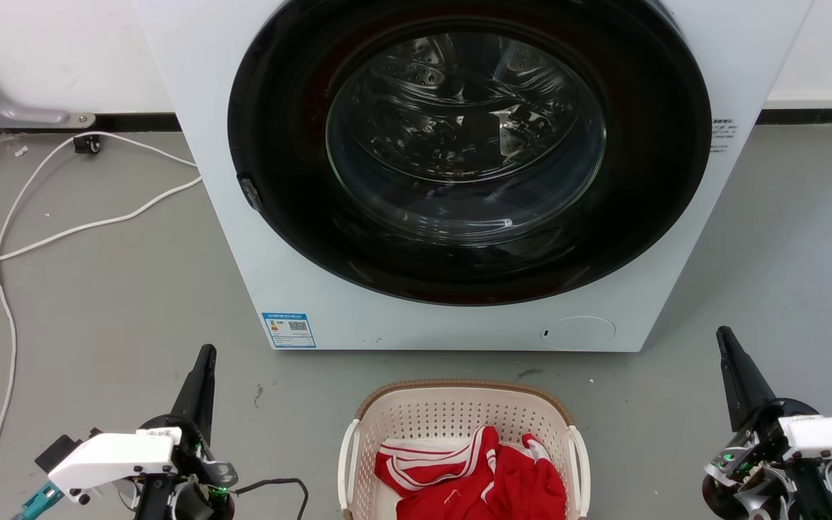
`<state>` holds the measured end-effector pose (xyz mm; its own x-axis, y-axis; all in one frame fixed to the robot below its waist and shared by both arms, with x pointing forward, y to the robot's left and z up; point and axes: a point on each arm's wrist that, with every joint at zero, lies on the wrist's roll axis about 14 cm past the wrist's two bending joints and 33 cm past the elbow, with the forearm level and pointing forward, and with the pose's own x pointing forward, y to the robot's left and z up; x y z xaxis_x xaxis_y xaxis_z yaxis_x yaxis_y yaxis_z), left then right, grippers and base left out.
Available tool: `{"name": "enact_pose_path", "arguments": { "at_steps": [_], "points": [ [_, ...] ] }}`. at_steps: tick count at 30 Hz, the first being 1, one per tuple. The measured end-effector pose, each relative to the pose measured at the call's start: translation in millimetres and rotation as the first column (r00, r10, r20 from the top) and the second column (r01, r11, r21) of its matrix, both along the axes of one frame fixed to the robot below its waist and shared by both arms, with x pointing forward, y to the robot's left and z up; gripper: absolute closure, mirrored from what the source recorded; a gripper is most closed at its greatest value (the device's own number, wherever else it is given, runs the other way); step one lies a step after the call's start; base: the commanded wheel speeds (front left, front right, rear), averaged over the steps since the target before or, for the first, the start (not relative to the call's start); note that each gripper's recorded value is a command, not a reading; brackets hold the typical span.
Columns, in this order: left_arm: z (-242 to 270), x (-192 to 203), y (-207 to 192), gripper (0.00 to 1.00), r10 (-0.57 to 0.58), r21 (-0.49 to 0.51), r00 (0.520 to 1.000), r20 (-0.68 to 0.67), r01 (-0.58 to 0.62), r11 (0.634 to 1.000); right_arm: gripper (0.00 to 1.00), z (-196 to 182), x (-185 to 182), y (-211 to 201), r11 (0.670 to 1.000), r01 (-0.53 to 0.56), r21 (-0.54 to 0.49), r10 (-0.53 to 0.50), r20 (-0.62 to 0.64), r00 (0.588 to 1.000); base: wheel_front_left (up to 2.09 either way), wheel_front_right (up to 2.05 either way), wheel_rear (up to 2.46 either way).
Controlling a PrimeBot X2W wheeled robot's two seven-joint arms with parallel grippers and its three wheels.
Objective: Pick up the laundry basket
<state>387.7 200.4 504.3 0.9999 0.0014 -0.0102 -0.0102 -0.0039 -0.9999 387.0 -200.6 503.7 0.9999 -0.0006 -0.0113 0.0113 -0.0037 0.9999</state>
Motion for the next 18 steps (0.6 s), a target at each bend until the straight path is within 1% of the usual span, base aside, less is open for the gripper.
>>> {"name": "enact_pose_path", "arguments": {
  "at_steps": [18],
  "points": [
    [-0.1, 0.0, -0.3, 1.0, -0.002, -0.001, 1.0, 0.0, 0.002, 1.0, 1.0, 0.2, 0.2, 0.0, 1.0, 0.0, 0.001, 0.0, 0.001, 1.0, 0.0, 0.0, 0.0]
  ]
}}
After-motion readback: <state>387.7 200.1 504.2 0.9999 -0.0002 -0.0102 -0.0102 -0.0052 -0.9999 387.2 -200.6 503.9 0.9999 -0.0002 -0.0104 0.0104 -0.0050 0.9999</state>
